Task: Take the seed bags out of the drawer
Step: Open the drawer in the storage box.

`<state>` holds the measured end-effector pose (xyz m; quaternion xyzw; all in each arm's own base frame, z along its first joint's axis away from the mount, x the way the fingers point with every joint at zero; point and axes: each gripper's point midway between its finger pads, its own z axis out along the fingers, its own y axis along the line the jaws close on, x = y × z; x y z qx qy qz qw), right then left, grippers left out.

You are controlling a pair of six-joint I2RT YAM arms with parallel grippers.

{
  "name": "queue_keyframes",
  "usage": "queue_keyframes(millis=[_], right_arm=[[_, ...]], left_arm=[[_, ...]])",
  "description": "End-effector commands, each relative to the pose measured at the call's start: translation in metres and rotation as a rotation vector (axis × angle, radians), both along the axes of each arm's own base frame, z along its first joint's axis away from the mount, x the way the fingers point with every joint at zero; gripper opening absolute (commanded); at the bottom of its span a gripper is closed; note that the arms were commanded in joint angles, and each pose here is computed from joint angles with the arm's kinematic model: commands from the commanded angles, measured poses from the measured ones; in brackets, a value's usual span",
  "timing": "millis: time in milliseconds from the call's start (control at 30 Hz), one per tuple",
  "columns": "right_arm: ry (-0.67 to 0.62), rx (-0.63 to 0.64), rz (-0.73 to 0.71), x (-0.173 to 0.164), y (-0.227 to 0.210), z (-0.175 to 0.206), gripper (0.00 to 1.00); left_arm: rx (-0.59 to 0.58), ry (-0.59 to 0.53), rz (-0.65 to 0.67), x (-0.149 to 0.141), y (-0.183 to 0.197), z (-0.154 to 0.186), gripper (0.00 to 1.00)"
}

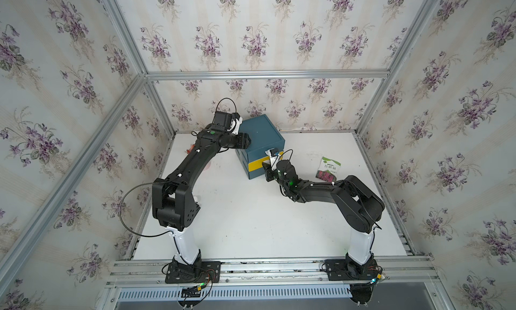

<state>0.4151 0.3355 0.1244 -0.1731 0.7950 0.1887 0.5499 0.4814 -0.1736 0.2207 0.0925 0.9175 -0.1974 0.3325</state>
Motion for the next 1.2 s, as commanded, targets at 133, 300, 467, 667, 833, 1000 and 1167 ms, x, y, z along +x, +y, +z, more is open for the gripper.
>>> queue_keyframes(millis=[133,300,467,667,833,1000,1167], right_arm=[[-0.020,0.066,0.028,-0.009,0.005,0.018,0.07],[-0.009,0.059,0.034,-0.019,0.005,0.015,0.07],[0.003,0.047,0.034,-0.030,0.002,0.010,0.07],[0.021,0.033,0.025,-0.041,-0.006,0.004,0.07],[0.035,0.024,0.025,-0.053,-0.008,0.000,0.07],[0.049,0.016,0.023,-0.066,-0.011,-0.004,0.07],[0.064,0.006,0.020,-0.078,-0.016,-0.007,0.07]], left_arm=[[0.114,0.180,0.007,-0.034,0.021,-0.037,0.68],[0.113,0.179,0.011,-0.035,0.022,-0.036,0.68],[0.106,0.185,0.007,-0.035,0.021,-0.037,0.68],[0.102,0.183,0.004,-0.034,0.020,-0.036,0.68],[0.095,0.184,0.003,-0.033,0.018,-0.036,0.68],[0.100,0.180,0.003,-0.033,0.019,-0.034,0.69],[0.104,0.179,0.002,-0.034,0.020,-0.033,0.68]])
